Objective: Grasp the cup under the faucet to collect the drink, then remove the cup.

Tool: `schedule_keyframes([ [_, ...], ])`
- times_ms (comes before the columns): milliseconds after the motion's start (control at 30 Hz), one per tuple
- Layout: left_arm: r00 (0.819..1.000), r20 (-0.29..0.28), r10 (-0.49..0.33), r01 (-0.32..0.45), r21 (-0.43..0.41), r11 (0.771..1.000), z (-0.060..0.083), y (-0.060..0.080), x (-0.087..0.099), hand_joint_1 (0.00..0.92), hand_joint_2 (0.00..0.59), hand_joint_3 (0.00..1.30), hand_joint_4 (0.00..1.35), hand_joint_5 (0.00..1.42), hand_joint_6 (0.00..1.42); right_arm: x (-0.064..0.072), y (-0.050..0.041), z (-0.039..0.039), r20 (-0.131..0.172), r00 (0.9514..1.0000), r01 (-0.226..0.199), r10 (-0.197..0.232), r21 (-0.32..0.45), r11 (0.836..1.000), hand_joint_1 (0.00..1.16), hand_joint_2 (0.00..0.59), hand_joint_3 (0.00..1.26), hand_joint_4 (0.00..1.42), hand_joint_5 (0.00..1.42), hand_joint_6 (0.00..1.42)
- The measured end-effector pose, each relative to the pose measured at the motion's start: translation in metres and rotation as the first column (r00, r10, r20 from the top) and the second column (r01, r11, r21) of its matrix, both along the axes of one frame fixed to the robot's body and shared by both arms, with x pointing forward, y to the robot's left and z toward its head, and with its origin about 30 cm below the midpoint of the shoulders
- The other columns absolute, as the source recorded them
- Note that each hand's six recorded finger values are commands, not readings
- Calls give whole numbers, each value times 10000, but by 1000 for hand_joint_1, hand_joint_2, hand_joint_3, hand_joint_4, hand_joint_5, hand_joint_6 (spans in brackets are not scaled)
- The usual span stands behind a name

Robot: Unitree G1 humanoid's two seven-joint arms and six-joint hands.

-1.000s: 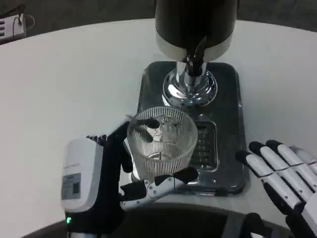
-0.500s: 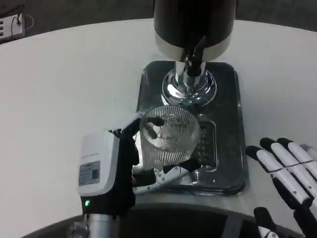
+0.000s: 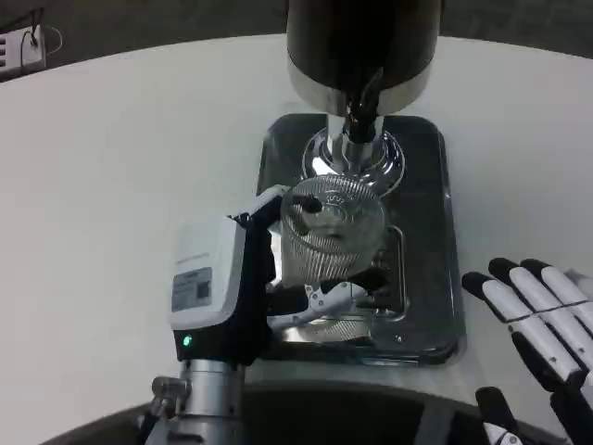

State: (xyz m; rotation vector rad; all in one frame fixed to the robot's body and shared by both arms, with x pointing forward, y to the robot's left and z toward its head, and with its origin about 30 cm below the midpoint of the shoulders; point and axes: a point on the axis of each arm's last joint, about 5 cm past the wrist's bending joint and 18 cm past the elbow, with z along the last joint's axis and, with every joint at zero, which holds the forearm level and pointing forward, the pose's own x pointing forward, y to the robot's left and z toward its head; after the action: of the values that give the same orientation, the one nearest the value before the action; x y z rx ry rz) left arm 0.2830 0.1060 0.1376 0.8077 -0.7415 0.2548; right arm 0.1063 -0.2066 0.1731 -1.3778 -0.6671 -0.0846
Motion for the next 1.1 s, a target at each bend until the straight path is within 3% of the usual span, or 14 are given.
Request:
schedule_keyframes([
  [300,9996,-291,-57,66,323,9995,73,-34,169,771,0,999,1037,1110,1371,4,-1,2,15,10000,51,-51,28,10000,226,558,117,74,90,128],
  [600,9975,-606,-369,407,630,9972,138,-92,217,698,0,827,840,1022,1282,6,-4,3,15,9999,103,-103,55,9999,223,558,117,74,97,141],
  [733,9973,-635,-377,422,705,9966,130,-83,214,560,0,660,633,928,1181,8,-5,4,20,9999,115,-115,69,9999,223,558,117,74,97,143],
  [800,9974,-652,-316,365,752,9965,125,-70,212,371,46,547,506,873,1083,9,-5,4,22,9999,119,-119,72,9999,223,558,117,74,97,144],
  [867,9973,-704,-206,261,772,9967,105,-50,195,267,44,409,383,782,958,10,-6,4,19,9999,125,-126,78,9999,222,558,117,74,99,145],
  [1100,9972,-740,-130,186,759,9969,91,-25,169,144,46,113,92,445,472,15,-3,1,2,9999,122,-122,116,9999,222,558,117,74,108,158],
])
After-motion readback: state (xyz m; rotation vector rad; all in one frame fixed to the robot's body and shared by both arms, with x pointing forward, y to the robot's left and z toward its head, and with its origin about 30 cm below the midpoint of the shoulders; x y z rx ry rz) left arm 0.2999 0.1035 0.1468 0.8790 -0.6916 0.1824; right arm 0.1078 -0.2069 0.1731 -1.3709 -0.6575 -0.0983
